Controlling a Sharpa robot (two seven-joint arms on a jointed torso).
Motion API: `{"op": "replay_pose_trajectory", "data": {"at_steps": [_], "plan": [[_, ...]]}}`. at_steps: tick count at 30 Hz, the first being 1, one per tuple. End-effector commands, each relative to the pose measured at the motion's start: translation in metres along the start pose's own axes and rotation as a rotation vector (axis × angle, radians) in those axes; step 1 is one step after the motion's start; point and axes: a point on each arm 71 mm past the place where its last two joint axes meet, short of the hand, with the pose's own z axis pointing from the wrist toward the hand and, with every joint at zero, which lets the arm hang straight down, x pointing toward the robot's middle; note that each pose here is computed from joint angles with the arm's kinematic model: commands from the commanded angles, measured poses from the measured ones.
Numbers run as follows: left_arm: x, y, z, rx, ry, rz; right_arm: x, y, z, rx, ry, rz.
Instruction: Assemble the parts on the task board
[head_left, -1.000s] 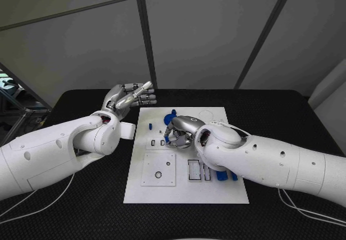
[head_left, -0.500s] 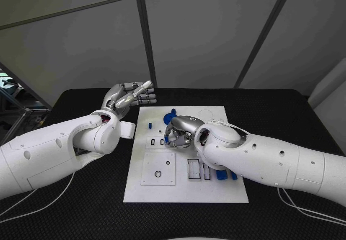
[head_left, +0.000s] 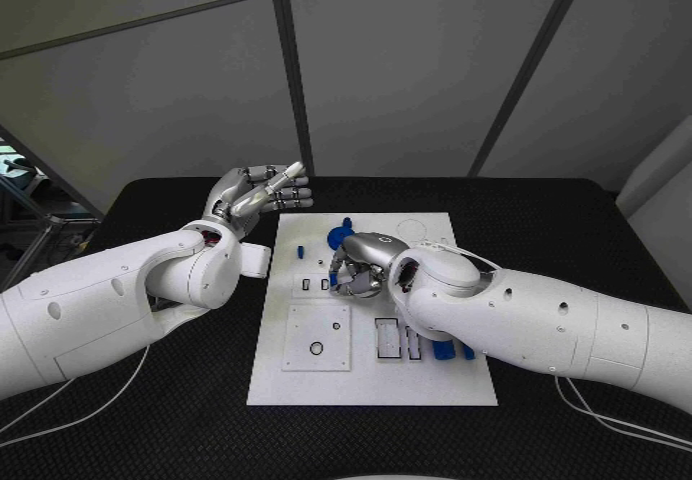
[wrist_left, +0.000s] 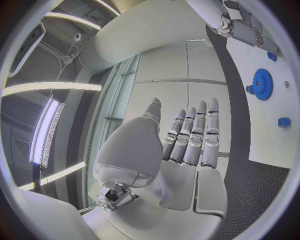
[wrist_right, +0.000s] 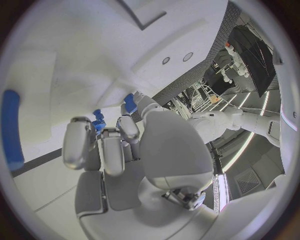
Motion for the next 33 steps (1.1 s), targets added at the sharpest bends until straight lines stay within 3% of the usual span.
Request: {"op": "replay_pose_trajectory", "data": {"at_steps": [1, 26, 33], "plan": [[0.0013, -0.0016, 0.0007, 0.008, 0.01, -0.003, 0.0049, -0.0038, -0.0004, 0.021, 0.036, -0.023], [0.001, -0.0016, 0.0006, 0.009, 0.007, -0.002, 0.0049, -0.0049, 0.0, 0.026, 0.035, -0.03], [0.0011, -0.0016, 0.0005, 0.009, 0.009, -0.003, 0.0028, -0.0041, -0.0001, 0.023, 0.005, -0.02]]}}
